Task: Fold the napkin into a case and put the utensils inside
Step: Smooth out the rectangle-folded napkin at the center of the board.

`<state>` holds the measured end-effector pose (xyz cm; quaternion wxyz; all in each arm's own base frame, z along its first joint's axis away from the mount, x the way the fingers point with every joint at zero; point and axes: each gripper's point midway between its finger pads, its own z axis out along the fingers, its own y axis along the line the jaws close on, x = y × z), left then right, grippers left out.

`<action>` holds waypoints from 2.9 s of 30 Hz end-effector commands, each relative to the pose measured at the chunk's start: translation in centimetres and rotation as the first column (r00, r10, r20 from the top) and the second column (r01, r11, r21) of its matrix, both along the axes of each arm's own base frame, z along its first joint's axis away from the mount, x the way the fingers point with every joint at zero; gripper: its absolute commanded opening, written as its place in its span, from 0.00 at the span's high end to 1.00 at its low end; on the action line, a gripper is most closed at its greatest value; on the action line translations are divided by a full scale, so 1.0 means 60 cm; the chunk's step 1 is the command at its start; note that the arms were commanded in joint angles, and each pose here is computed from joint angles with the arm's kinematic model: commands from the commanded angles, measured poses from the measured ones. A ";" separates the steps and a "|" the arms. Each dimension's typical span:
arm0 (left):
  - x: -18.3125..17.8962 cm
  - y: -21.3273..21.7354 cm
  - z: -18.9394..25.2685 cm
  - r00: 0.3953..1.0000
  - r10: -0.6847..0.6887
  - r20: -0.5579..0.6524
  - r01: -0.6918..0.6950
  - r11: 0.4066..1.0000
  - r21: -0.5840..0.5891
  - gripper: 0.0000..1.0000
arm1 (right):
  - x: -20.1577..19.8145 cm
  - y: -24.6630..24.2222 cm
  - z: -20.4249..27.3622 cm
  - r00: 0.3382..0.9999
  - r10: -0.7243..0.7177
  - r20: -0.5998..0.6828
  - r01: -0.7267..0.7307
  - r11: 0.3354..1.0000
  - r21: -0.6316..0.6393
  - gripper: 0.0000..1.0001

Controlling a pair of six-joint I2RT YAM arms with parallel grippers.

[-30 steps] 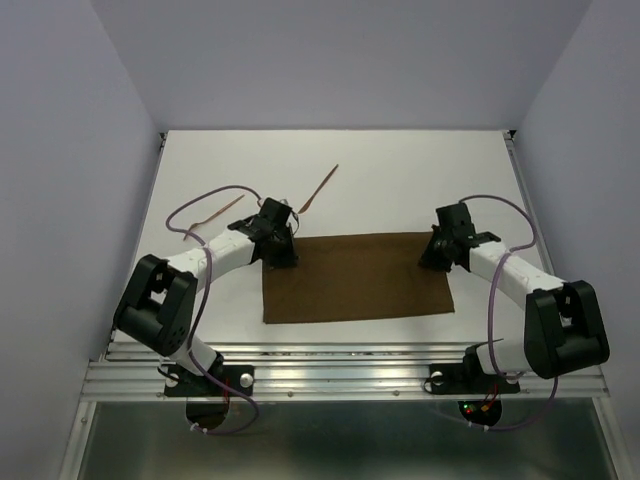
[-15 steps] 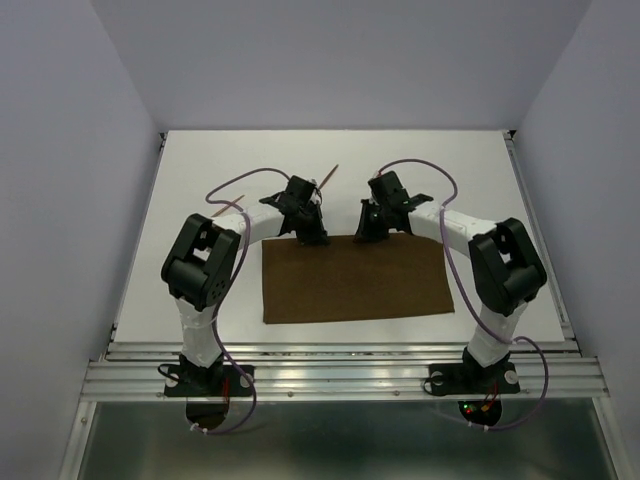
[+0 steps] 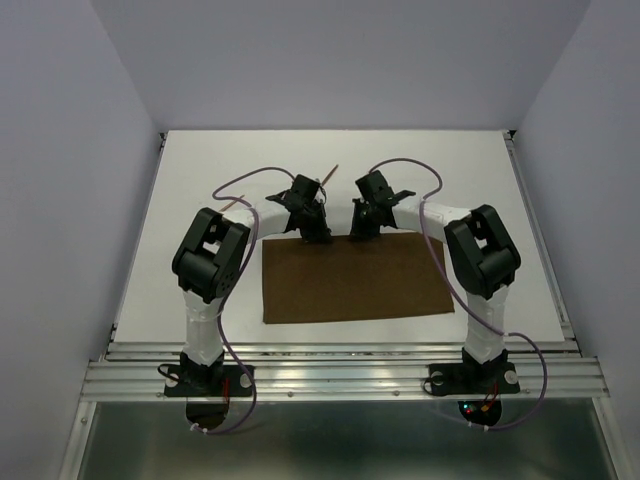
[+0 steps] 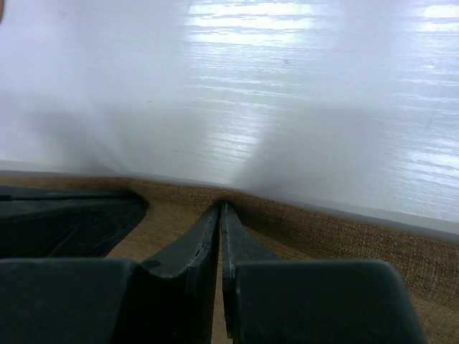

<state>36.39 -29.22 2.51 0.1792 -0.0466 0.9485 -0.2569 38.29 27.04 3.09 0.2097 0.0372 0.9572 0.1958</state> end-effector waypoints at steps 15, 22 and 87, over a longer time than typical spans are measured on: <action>-0.005 0.047 -0.005 0.998 -0.012 0.056 0.005 0.990 0.140 1.00 | 0.029 -0.262 0.018 0.964 -0.263 0.041 0.265 0.961 -0.079 0.91; -0.008 0.057 -0.002 0.998 -0.016 0.058 0.007 0.988 0.156 1.00 | -0.003 -0.391 0.010 0.915 -0.401 0.052 0.404 0.905 -0.136 0.91; 0.000 0.303 0.075 0.942 0.314 0.115 -0.332 0.919 0.213 1.00 | -0.023 -0.308 0.036 0.935 -0.329 0.130 0.341 0.937 -0.078 0.86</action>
